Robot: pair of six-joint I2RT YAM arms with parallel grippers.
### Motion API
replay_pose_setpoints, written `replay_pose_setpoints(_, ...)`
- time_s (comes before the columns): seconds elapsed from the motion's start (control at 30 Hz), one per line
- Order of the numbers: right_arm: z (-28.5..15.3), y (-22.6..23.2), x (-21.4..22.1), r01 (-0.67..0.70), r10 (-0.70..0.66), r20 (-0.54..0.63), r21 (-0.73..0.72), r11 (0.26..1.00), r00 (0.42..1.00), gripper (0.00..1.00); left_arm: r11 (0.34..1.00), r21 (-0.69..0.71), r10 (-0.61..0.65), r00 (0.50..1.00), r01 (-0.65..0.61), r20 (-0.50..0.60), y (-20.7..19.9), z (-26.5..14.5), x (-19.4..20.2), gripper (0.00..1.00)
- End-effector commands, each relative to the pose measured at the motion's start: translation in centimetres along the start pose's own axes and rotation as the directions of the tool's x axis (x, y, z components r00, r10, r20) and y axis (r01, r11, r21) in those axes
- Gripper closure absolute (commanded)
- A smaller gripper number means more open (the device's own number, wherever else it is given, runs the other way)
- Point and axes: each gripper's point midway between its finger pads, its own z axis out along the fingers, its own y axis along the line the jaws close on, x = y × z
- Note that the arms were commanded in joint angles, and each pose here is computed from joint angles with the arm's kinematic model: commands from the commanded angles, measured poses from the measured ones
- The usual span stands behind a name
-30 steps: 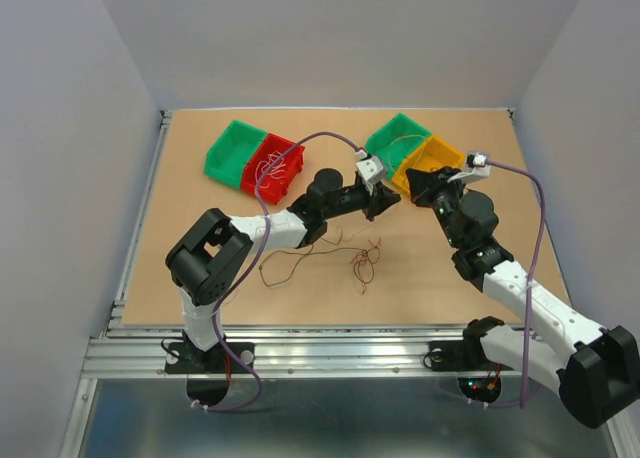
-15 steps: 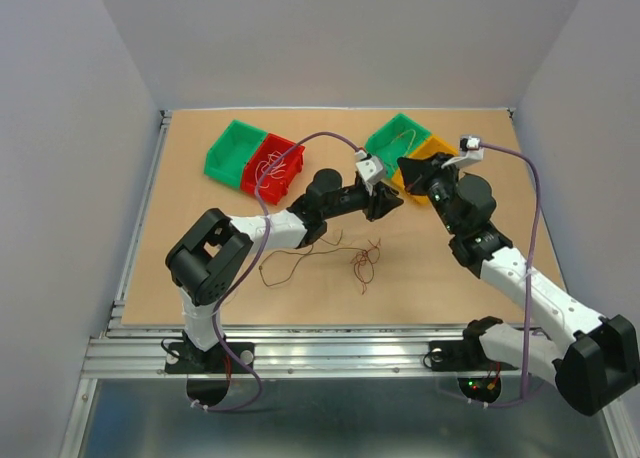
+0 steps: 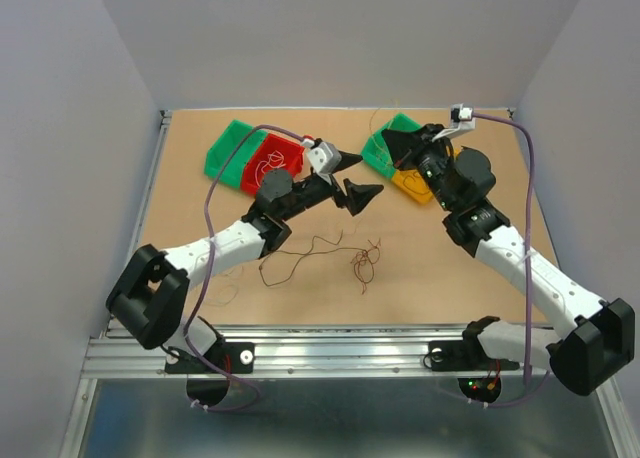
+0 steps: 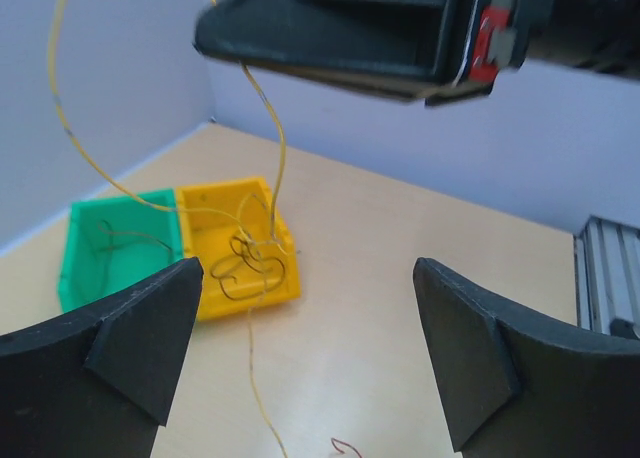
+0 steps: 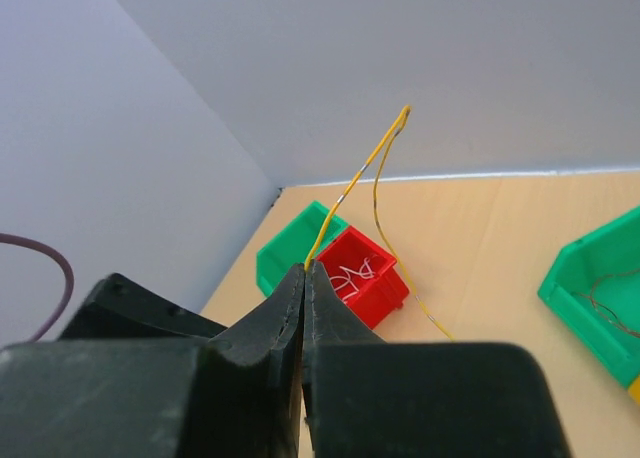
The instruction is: Untangle the cables
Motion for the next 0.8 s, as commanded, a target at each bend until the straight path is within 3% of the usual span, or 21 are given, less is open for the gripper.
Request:
replay_pose_setpoints(0.0,0.8,5.1,-4.3,0.033,-0.016,0.091,-0.182,0.983,0.996,0.99,0.996,-0.076,0.045,0.991,-0.035,0.125,0.4,-1.5,-4.7,0.01)
replay_pose_setpoints(0.17,1.1,7.9,-5.8,0.039,-0.008,0.115,-0.265,0.963,0.993,0.99,0.993,-0.102,0.072,0.984,-0.055,0.164,0.5,-2.3,-5.8,0.01)
replay_pose_setpoints(0.57,1.0,12.3,-7.3,0.006,0.049,0.138,-0.371,0.929,0.989,0.99,0.972,-0.234,0.024,0.977,0.027,0.210,4.6,-1.8,-6.8,0.01)
replay_pose_setpoints(0.77,0.8,13.2,-6.8,-0.004,0.060,0.136,-0.378,0.926,0.989,1.00,0.991,-0.112,-0.045,0.971,0.073,0.234,4.4,-0.2,-7.7,0.02)
